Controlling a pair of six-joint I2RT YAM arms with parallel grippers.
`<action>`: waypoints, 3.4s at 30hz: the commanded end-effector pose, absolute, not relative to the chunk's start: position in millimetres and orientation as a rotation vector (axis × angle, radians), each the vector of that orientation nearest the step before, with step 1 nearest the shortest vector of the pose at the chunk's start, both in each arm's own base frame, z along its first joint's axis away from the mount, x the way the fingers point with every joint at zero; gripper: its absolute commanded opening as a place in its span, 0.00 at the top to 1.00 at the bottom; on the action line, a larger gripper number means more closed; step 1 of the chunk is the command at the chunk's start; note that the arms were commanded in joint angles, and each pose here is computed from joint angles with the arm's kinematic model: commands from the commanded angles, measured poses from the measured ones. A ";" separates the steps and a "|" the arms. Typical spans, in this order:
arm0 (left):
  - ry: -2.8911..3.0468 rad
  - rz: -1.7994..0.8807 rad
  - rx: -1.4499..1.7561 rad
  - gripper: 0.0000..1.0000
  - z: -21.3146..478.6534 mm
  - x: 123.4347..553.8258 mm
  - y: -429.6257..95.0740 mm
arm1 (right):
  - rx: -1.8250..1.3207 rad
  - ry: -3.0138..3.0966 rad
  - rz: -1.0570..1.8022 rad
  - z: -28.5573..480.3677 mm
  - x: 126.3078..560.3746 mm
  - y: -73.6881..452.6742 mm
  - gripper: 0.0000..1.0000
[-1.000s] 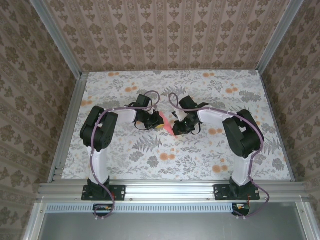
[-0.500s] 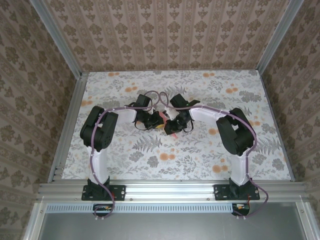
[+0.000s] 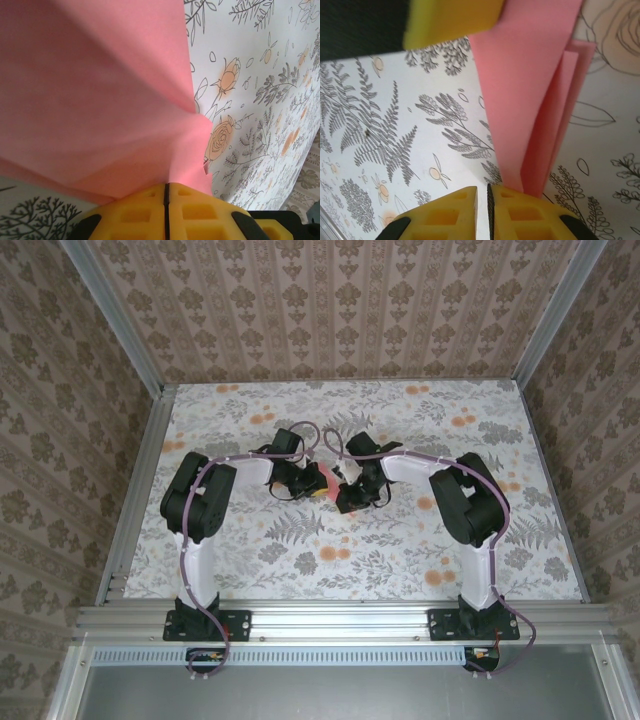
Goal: Fold a paper plane with a square sheet of paper (pick it up from the middle)
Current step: Fold the wing for the fifth time at the center of the table.
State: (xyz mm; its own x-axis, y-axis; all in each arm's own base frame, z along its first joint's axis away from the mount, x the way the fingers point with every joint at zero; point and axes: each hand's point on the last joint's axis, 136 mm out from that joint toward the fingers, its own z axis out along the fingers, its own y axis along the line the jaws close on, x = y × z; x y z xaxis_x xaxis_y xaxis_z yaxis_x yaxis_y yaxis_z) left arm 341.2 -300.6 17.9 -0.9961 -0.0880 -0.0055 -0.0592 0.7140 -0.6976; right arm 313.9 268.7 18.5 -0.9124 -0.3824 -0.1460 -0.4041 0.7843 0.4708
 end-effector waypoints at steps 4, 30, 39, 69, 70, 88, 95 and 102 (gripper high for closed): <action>3.082 -0.833 -0.286 0.91 -47.2 316.6 -254.4 | -0.624 2.990 0.723 2.4 306.6 254.0 0.84; 3.083 -0.824 -0.286 0.91 -48.3 316.8 -253.8 | -0.394 2.890 0.934 31.4 295.9 236.6 0.86; 3.079 -0.833 -0.264 0.91 -45.6 318.2 -258.3 | -0.483 2.759 0.940 61.6 327.2 273.2 0.84; 3.001 -0.921 -0.203 0.90 -25.0 331.7 -269.2 | -0.341 2.933 0.871 -4.2 308.6 246.4 0.87; 2.970 -0.959 -0.172 0.90 -16.6 334.7 -274.8 | -0.336 2.933 0.871 -4.2 308.8 246.7 0.88; 2.694 -1.288 -0.057 0.86 56.5 333.3 -321.2 | -0.272 2.942 0.861 -5.6 311.4 246.2 0.94; 2.710 -1.299 -0.023 0.87 55.5 321.2 -332.6 | -0.261 2.946 0.856 -6.8 312.2 246.3 0.96; 2.769 -1.288 -0.048 0.87 40.7 309.3 -334.9 | -0.250 2.946 0.860 -6.8 312.7 247.0 0.96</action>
